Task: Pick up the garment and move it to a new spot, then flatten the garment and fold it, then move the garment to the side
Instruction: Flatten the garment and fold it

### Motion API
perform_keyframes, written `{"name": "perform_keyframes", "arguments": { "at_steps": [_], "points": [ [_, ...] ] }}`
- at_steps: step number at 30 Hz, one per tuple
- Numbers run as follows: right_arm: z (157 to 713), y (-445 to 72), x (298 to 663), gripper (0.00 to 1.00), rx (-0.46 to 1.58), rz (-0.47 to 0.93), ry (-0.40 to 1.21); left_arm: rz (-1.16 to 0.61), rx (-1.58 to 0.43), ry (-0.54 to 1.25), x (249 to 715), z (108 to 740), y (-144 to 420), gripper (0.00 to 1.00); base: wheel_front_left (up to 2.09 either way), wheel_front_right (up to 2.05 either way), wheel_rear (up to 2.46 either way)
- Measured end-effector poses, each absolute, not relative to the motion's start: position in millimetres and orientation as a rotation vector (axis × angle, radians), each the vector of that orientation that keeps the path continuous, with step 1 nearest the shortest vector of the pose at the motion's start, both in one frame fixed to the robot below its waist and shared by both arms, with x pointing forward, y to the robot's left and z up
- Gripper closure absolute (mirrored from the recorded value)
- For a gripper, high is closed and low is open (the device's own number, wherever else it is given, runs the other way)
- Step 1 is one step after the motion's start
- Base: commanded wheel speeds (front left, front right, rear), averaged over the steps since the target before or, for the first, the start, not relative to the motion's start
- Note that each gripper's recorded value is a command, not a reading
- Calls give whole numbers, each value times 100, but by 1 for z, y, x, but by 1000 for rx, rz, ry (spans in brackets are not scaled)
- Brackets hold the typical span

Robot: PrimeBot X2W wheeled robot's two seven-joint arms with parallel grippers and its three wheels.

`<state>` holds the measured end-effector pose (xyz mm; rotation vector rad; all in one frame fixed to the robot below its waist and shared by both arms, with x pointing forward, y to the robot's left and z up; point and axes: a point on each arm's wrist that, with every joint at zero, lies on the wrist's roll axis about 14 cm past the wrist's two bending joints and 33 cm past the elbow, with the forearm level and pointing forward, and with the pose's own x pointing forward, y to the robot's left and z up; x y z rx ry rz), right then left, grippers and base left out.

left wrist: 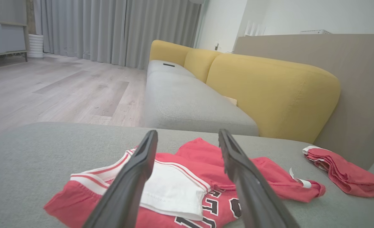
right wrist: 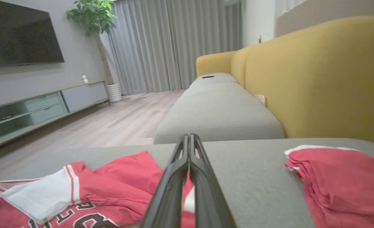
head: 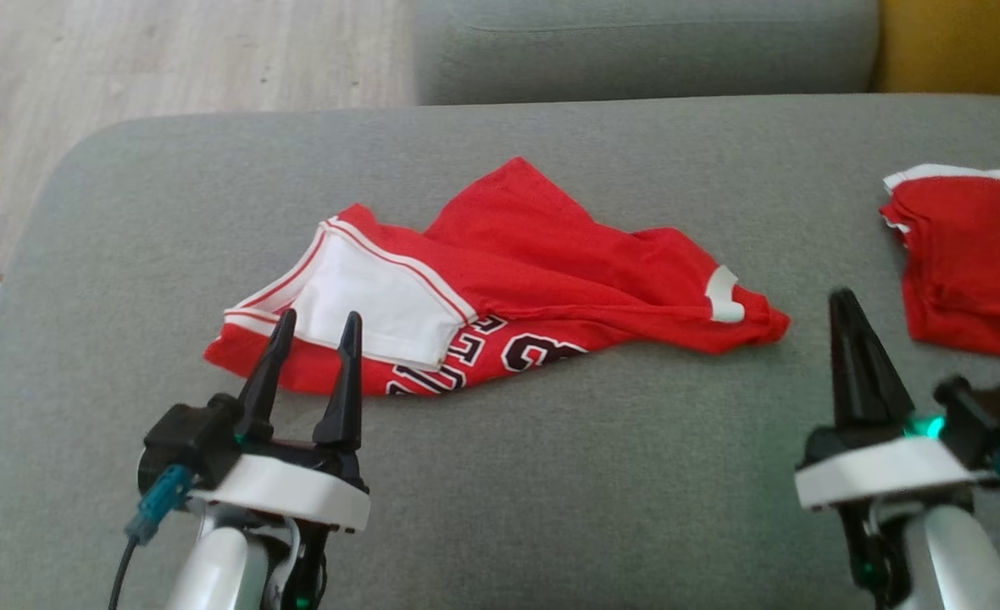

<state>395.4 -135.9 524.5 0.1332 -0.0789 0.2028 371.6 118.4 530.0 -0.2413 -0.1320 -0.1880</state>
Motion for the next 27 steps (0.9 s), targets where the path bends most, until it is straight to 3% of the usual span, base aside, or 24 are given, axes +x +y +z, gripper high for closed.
{"name": "perform_keyframes", "arguments": {
  "at_steps": [2, 3, 4, 14, 27],
  "points": [
    [512, -148, 389, 100, 158, 160, -49, -198, -245, -126, 374, 528, 115, 0, 0, 0, 0],
    [507, -153, 386, 61, 177, 140, -37, -202, -245, -123, 374, 527, 114, 0, 0, 0, 0],
    [501, -156, 384, 0, 188, 128, -24, -205, -247, -116, 375, 525, 113, 0, 0, 0, 0],
    [469, -155, 372, 0, 211, 108, 56, -225, -254, -84, 378, 516, 105, 0, 0, 0, 0],
    [466, -144, 376, 0, 193, 144, 56, -224, -255, -80, 376, 514, 105, 0, 0, 0, 0]
  ]
}}
